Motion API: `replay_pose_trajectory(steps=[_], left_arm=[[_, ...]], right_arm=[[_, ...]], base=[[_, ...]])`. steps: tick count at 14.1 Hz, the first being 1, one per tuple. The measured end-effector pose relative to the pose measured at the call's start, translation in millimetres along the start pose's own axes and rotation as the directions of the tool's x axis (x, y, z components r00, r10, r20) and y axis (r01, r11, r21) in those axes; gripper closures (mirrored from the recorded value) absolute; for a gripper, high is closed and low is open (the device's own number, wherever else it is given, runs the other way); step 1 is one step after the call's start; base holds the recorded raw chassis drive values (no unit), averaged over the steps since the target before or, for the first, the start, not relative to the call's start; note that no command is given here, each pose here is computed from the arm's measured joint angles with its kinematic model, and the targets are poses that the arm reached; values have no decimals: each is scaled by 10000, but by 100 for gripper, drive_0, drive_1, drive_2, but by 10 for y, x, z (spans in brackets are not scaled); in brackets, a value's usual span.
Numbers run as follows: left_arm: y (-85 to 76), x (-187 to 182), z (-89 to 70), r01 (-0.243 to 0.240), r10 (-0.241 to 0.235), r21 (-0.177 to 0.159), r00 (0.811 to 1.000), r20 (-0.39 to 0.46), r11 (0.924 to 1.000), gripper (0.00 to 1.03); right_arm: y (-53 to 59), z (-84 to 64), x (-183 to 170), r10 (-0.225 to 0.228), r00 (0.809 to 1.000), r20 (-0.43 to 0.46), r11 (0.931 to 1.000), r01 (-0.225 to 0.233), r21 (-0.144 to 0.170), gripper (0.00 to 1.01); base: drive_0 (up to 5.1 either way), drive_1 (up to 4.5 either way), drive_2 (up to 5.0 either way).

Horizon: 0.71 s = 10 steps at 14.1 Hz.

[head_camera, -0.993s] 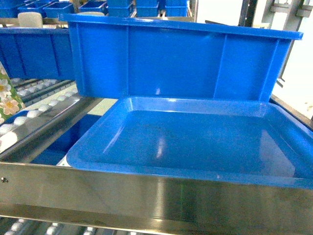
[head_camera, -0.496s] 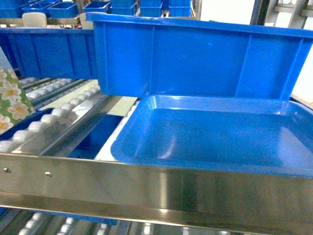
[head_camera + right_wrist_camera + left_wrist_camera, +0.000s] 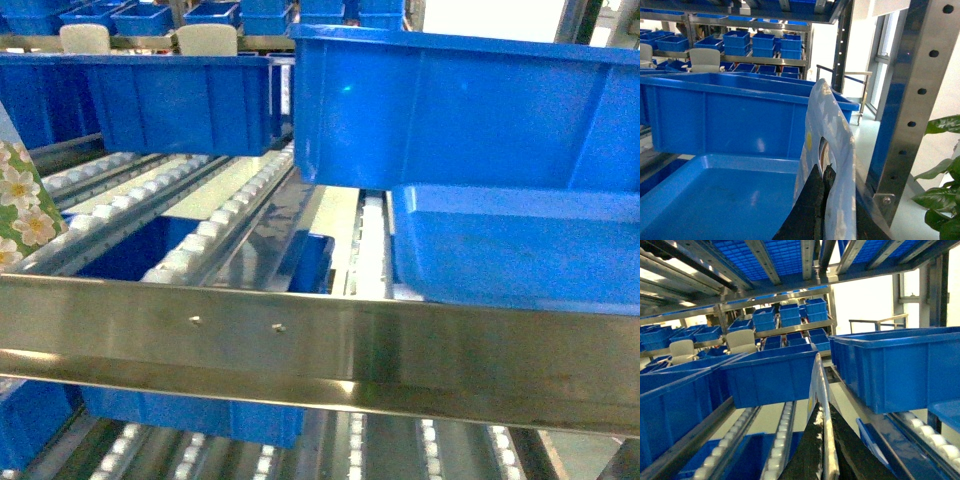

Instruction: Move flower gift bag to table near conveyor

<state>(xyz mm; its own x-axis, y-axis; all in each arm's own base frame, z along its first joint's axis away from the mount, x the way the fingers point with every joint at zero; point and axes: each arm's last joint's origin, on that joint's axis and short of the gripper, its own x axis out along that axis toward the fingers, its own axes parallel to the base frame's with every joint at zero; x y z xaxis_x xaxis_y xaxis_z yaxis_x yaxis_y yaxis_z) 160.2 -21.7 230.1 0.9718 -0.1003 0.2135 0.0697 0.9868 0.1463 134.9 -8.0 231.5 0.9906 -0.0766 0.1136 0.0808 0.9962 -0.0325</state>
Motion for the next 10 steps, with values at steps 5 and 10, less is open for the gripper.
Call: replay_pose_trajectory(steps=[5,10], left_arm=[[1,0,1,-9,9,1,10000,10,10000,101],[1,0,1,-12,12,1,10000,6,10000,101]], right_arm=[[0,0,0,0,10000,-4,10000,0,0,99],[0,0,0,0,10000,4,10000,0,0,99]], base=[[-486,115,350],[-481,122,355]])
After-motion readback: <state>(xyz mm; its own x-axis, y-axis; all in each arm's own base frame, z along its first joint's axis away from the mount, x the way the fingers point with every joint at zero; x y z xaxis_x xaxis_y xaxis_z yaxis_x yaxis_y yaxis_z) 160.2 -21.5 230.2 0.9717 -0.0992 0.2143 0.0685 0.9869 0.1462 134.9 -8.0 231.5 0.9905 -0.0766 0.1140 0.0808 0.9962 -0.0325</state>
